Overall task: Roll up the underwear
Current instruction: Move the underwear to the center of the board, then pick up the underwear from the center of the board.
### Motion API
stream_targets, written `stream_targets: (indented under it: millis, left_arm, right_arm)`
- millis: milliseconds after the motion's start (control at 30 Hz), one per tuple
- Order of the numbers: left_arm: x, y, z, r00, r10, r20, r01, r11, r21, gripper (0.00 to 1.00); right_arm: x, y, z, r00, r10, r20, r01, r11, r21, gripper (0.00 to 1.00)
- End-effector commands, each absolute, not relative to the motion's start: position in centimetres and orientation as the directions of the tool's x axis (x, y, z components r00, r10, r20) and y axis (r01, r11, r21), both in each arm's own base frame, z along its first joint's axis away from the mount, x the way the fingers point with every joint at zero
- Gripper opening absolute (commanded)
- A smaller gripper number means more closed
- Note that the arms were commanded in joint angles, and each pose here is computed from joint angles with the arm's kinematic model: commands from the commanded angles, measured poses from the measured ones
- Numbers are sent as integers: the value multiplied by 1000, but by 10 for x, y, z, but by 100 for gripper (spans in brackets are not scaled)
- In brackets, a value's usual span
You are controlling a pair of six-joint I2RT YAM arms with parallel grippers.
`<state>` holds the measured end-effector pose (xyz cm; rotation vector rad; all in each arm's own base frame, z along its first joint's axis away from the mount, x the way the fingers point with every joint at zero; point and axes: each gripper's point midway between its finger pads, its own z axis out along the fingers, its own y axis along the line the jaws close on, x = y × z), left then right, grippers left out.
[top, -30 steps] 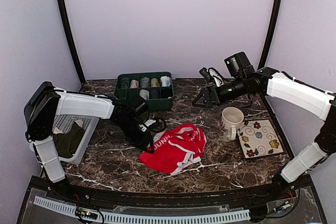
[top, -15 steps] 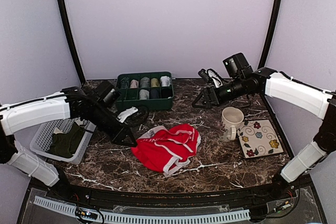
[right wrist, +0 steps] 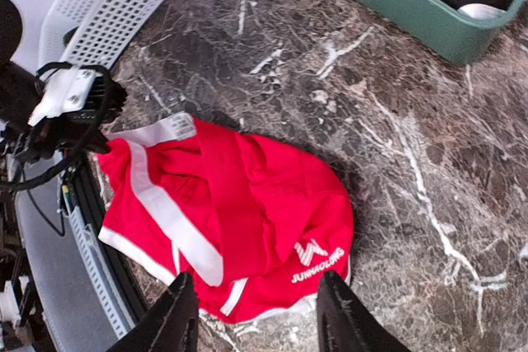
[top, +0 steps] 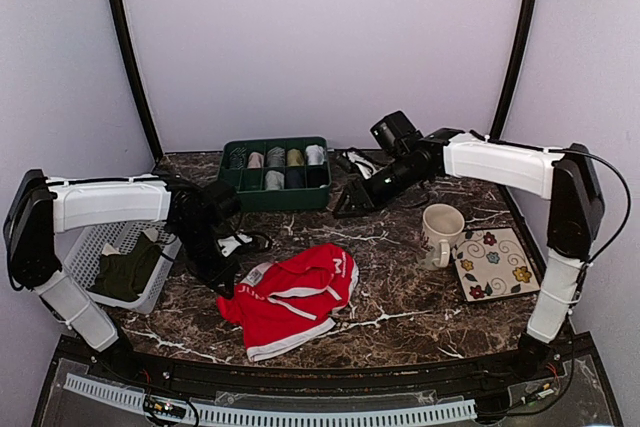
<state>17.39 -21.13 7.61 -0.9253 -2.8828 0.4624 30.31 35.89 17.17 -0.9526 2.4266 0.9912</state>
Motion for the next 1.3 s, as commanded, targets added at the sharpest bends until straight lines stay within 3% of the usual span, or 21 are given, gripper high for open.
stream_targets:
  millis: [0, 233, 400, 500, 767, 933, 1100, 1267]
  left_arm:
    - [173, -196, 81, -833, 553, 24, 527, 806, -271, 0]
    - [179, -199, 82, -836, 549, -1, 527, 802, -281, 0]
    - [179, -199, 83, -840, 543, -11, 521, 800, -296, 0]
    - [180, -199, 83, -839, 544, -15, 523, 798, -301, 0]
    - [185, -201, 88, -838, 542, -53, 532, 793, -297, 0]
    - [192, -203, 93, -833, 545, -90, 547, 789, -279, 0]
    - [210, -198, 103, -820, 552, -151, 573, 795, -198, 0]
    - [240, -191, 135, -762, 567, -314, 611, 790, -55, 0]
  right_arm:
    - [302, 391, 157, -673, -520, -526, -739, 478, 475, 43]
    - [264, 435, 119, -577, -656, -486, -814, 417, 405, 44]
    - [238, 441, 94, -523, -728, -444, -848, 394, 354, 50]
    - [232, 440, 78, -504, -754, -421, -861, 399, 316, 59]
    - [264, 433, 57, -514, -766, -386, -850, 514, 112, 51]
    - [283, 425, 63, -516, -761, -393, -829, 560, 3, 36]
    - [305, 417, 100, -543, -699, -465, -763, 642, -73, 2]
    - [350, 384, 163, -649, -479, -591, -593, 806, -2, 0]
